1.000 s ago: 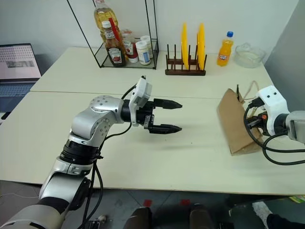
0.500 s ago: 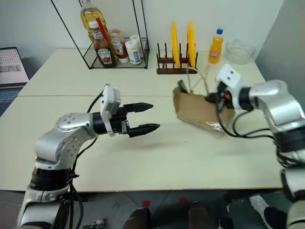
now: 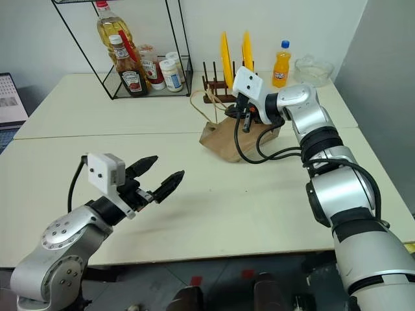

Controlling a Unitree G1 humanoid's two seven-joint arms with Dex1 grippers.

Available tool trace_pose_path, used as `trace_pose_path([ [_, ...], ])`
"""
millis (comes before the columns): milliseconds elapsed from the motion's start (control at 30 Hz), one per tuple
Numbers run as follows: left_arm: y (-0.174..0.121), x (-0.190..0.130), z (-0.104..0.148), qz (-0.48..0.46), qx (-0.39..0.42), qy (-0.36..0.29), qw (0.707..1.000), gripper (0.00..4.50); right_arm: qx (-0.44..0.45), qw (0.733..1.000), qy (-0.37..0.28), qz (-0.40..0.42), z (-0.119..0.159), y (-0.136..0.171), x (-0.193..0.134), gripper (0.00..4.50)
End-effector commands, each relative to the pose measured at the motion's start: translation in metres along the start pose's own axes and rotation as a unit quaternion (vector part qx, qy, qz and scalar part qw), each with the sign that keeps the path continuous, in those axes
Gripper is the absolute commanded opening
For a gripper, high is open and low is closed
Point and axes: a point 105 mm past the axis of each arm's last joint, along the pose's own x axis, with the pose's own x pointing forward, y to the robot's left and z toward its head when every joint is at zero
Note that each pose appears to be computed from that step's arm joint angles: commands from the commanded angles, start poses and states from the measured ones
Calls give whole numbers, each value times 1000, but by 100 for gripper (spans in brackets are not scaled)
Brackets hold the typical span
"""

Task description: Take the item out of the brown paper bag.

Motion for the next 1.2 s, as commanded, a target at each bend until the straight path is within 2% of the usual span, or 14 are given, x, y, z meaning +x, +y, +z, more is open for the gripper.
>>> trace_pose_path([
  [33, -1, -3, 12, -2, 12, -19, 1000, 450, -12, 1000, -14, 11, 9, -1, -3, 2],
  [333, -3, 21, 23, -70, 21, -25, 997, 450, 1, 1000, -2, -25, 1, -18, -33, 2],
  [667, -9, 41, 36, -130, 29, -37, 990, 450, 39, 997, -28, -60, 13, -32, -55, 2],
  [1033, -15, 45, 35, -147, 25, -37, 988, 450, 91, 994, 28, -56, -25, -16, -81, 2],
  [1200, -20, 50, 36, -156, 24, -43, 987, 450, 85, 991, 89, -55, -50, -10, -88, 2],
])
